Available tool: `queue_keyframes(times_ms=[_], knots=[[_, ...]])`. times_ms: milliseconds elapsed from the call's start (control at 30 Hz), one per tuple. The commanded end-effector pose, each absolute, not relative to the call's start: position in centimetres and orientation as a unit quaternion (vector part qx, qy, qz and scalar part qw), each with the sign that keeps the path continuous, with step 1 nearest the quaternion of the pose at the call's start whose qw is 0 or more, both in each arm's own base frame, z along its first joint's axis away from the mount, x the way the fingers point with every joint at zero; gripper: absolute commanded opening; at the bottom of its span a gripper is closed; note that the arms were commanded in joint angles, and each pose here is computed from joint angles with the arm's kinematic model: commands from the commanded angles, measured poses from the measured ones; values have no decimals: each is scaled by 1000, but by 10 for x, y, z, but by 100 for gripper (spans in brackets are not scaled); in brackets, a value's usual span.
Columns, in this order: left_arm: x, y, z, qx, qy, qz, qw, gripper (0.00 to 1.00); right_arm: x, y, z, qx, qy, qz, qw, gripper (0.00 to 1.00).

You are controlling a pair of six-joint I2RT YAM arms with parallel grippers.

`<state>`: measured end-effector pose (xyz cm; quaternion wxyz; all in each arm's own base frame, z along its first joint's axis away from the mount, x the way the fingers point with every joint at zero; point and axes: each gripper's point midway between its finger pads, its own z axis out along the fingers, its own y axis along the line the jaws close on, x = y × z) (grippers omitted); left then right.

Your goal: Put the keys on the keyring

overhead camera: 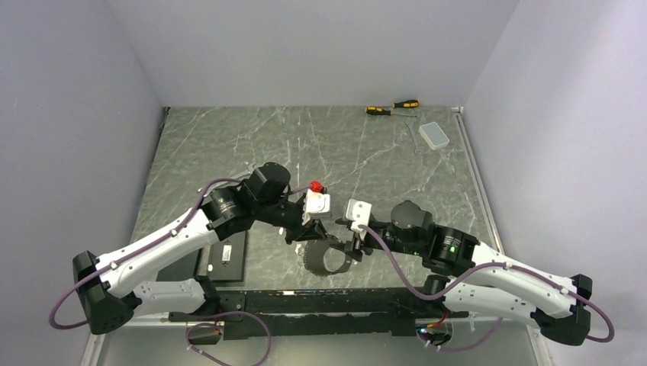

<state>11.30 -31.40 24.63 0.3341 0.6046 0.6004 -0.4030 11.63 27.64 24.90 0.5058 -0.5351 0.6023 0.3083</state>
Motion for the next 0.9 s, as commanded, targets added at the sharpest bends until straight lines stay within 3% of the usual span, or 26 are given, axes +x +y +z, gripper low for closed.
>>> queue_keyframes(times_ms=[0, 233, 333, 467, 500, 567, 633, 867], knots=[[118, -316, 283, 585, 577, -408, 398, 0, 121, 272, 259, -495, 604, 321, 536, 61], [118, -314, 286, 575, 578, -408, 410, 0, 123, 275, 245, -481, 607, 342, 532, 62], [118, -314, 288, 572, 576, -412, 414, 0, 127, 277, 252, -468, 599, 355, 545, 56], [118, -313, 289, 566, 575, -414, 421, 0, 132, 280, 264, -450, 589, 377, 556, 38], [118, -313, 289, 565, 575, -415, 422, 0, 132, 282, 266, -451, 585, 381, 557, 29], [119, -313, 287, 562, 578, -414, 422, 0, 128, 284, 270, -462, 573, 387, 556, 0], [120, -313, 282, 560, 584, -412, 419, 0, 123, 285, 267, -475, 569, 391, 545, 0], [118, -311, 277, 562, 585, -412, 416, 15, 122, 285, 232, -537, 613, 349, 463, 0]])
